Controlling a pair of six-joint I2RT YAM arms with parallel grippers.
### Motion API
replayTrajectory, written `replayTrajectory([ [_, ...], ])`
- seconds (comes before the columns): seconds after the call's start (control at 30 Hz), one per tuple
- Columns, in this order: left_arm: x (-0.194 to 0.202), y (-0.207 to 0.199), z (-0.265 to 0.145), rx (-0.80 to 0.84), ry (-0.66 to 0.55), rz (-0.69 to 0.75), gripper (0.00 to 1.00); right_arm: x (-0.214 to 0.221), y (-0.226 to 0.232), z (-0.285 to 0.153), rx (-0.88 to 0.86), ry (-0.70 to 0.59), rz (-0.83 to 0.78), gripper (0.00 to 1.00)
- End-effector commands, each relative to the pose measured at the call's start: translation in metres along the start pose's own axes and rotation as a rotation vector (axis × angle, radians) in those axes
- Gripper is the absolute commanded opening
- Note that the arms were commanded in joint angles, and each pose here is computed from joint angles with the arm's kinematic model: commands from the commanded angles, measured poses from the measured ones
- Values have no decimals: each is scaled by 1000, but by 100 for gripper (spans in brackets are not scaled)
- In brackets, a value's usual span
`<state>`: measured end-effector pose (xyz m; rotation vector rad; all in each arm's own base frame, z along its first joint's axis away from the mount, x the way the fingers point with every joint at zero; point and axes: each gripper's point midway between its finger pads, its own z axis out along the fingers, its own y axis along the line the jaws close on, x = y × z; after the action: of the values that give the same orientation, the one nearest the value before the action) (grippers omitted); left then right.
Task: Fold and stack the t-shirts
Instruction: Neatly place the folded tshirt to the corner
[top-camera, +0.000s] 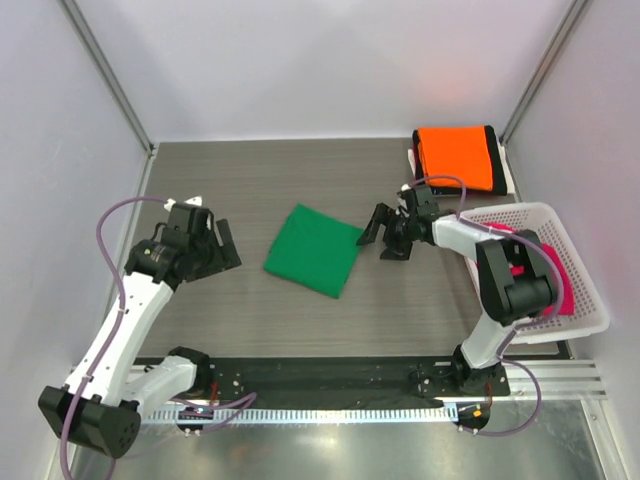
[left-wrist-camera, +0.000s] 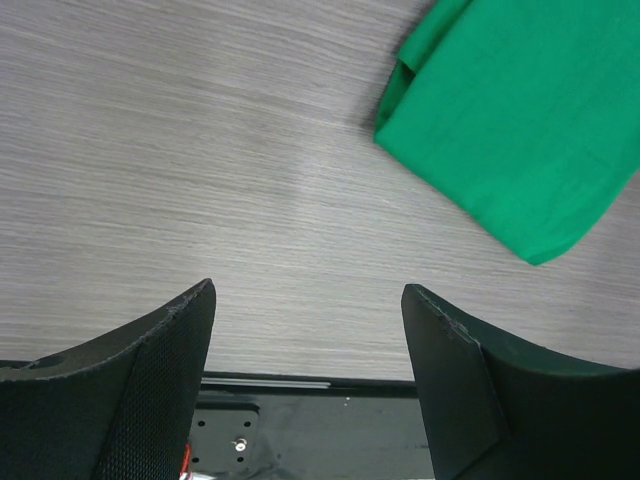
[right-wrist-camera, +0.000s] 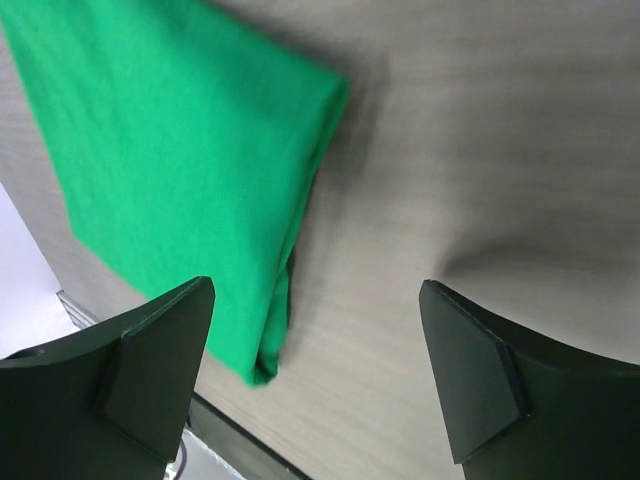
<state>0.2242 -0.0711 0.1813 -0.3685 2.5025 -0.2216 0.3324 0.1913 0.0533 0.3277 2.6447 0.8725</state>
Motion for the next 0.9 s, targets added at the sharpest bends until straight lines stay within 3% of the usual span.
replayTrajectory([
  [0.0,-12,5,-7,-5,-81,30,76,-33,26,13,-111,-43,-41,88],
  [0.3,-13,12,-13,5,-172,17,76,1,38,71,-130,53,-34,78],
  [0.4,-14,14,-16,14,-205,6,77,19,42,80,-167,69,-4,65],
  [0.43,-14,15,-18,18,-220,2,77,23,43,81,-190,70,12,56],
  [0.63,-16,16,-24,46,-289,-12,77,38,54,89,-395,68,106,33],
  [0.67,-18,18,-25,38,-300,-16,78,32,63,87,-449,39,87,21],
  [0.73,-19,20,-27,36,-315,-17,78,30,70,84,-494,39,98,13],
  [0.77,-20,21,-28,31,-321,-14,78,23,78,81,-525,21,81,4],
  [0.87,-20,22,-28,23,-322,-16,78,9,87,71,-502,13,37,1],
])
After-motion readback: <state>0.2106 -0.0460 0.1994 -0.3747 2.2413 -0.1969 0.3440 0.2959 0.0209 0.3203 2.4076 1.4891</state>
